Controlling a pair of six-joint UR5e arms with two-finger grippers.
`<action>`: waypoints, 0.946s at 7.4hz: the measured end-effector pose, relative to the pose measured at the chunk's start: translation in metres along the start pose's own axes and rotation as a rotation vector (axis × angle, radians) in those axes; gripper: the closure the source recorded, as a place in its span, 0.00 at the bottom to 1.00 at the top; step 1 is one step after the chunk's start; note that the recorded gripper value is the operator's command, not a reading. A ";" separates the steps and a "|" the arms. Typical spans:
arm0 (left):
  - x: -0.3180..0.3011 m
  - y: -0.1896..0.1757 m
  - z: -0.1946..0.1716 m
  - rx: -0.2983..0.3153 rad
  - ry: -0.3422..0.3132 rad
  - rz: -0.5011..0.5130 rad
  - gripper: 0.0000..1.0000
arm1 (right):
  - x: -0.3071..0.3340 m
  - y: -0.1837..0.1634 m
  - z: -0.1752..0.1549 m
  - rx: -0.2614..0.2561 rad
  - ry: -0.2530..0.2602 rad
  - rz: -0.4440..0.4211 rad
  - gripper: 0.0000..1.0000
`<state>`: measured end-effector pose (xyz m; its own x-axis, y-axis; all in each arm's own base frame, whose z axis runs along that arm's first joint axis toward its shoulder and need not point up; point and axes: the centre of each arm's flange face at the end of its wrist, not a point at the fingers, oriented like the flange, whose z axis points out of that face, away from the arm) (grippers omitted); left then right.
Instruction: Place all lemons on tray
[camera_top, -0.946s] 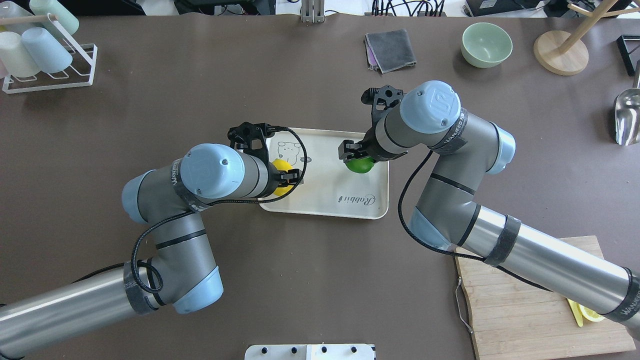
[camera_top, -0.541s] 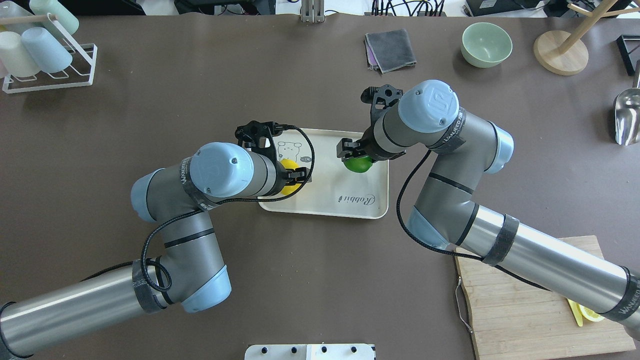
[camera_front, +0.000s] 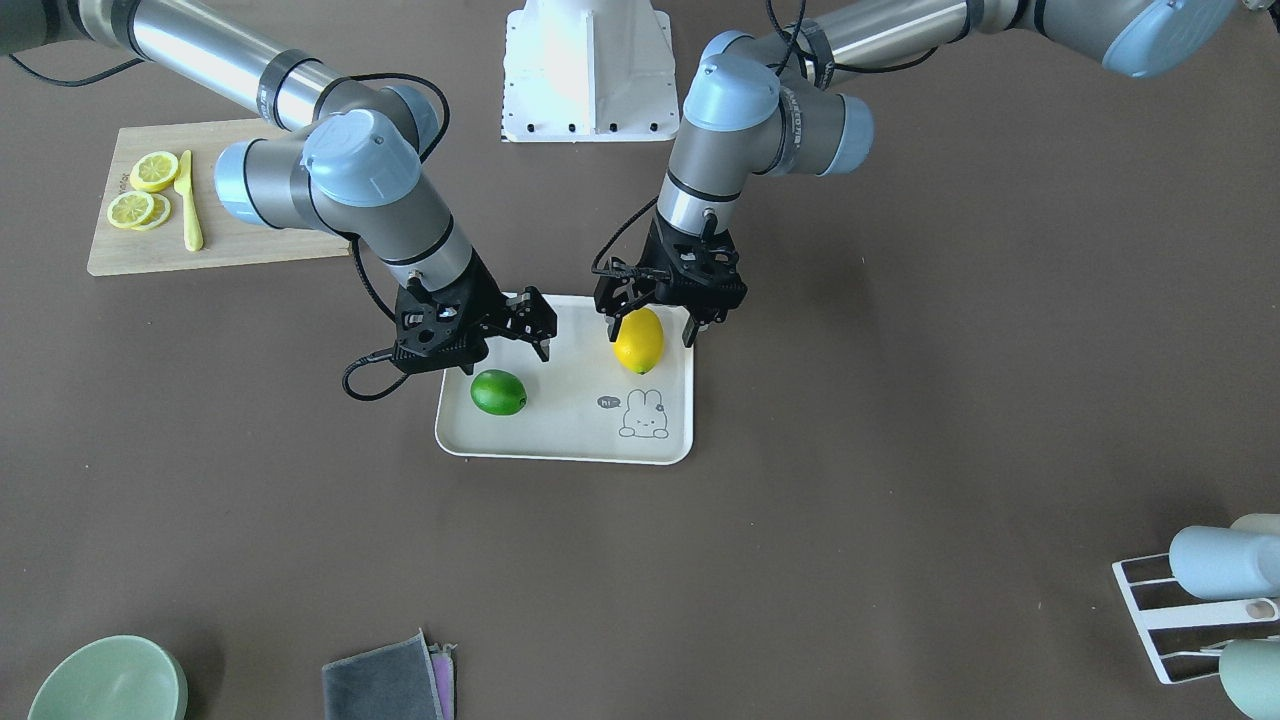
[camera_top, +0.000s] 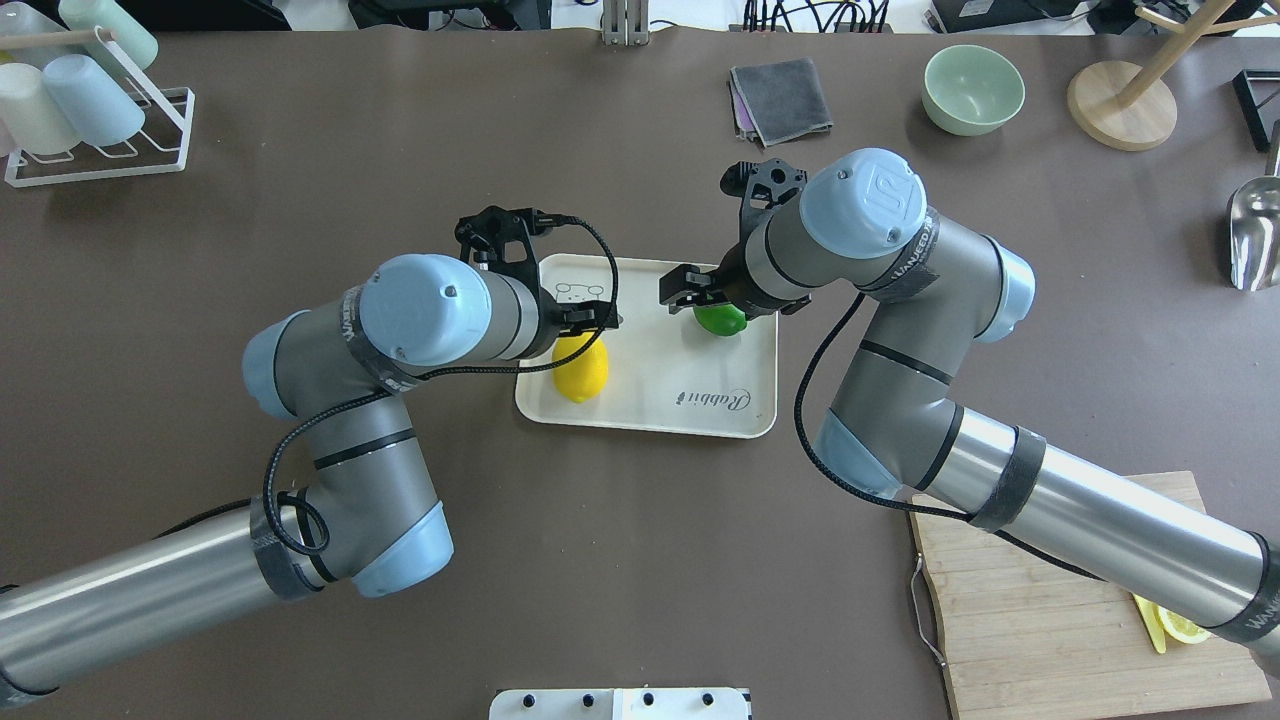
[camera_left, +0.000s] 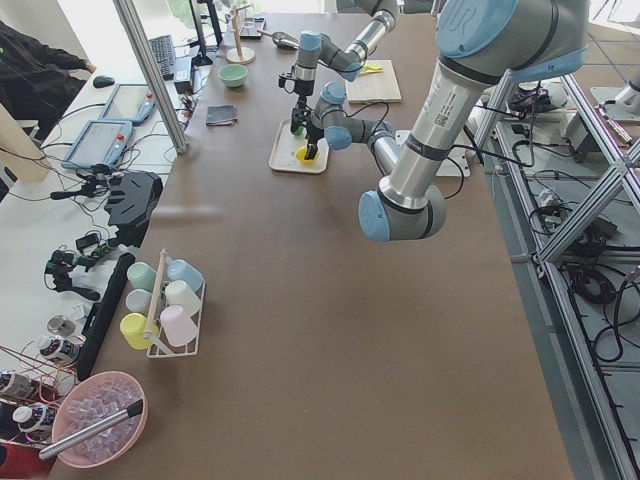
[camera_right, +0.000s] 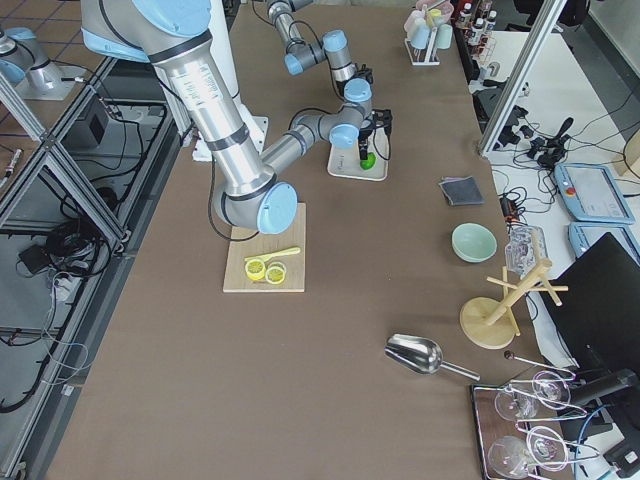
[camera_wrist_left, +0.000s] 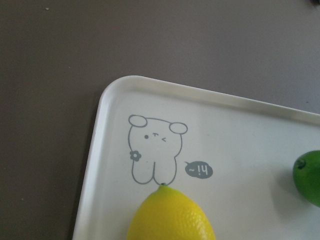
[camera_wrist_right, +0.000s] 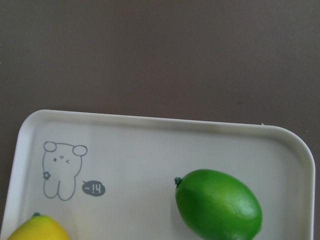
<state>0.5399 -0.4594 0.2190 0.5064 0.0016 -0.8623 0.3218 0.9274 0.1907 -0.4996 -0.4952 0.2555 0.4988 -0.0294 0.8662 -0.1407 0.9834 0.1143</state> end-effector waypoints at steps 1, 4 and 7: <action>-0.018 -0.029 -0.018 0.002 -0.006 0.029 0.02 | -0.004 -0.007 -0.028 -0.003 0.003 0.008 0.00; -0.136 -0.121 -0.089 -0.045 -0.024 0.244 0.02 | 0.038 -0.049 -0.109 -0.038 0.043 -0.055 0.00; -0.248 -0.162 -0.125 -0.043 -0.107 0.521 0.02 | 0.170 -0.094 -0.156 -0.060 0.097 -0.188 0.00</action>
<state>0.2622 -0.5635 0.3438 0.6700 0.4302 -0.6050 -0.0260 0.8281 0.5600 -0.2684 -0.5643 0.3163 0.5921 -0.1982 0.7811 0.0120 0.9713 0.2374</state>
